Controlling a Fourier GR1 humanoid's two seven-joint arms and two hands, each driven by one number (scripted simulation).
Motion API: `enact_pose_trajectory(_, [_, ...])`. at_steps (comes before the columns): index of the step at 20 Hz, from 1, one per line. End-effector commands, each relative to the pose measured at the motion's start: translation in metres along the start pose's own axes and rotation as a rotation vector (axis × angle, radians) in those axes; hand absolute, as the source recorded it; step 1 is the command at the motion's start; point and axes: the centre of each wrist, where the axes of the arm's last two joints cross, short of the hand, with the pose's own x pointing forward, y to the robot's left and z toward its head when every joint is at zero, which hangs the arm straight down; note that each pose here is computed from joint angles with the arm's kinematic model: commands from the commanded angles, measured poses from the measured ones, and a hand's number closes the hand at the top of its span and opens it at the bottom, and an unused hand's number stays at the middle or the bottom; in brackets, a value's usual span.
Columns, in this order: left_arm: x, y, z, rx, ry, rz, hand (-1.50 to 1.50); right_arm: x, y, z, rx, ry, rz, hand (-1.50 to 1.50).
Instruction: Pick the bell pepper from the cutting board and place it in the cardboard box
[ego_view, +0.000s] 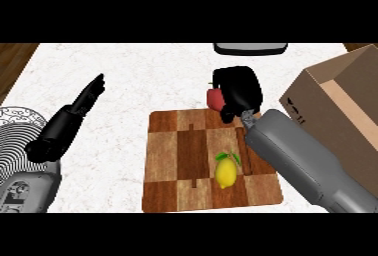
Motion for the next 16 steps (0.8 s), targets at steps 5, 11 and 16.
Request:
enact_pose_trajectory(5, [0.001, -0.003, 0.005, 0.009, 0.014, -0.001, 0.0, -0.023, -0.077, -0.001, -0.294, 0.223, -0.121, 1.5])
enact_pose_trajectory(11, [-0.002, -0.013, 0.004, -0.001, 0.021, 0.015, 0.0, -0.06, -0.116, 0.008, -0.422, 0.467, -0.192, 1.5])
enact_pose_trajectory(16, [0.01, 0.0, -0.001, 0.011, -0.003, -0.016, 0.0, -0.134, -0.129, 0.014, -0.502, 0.564, -0.205, 1.5])
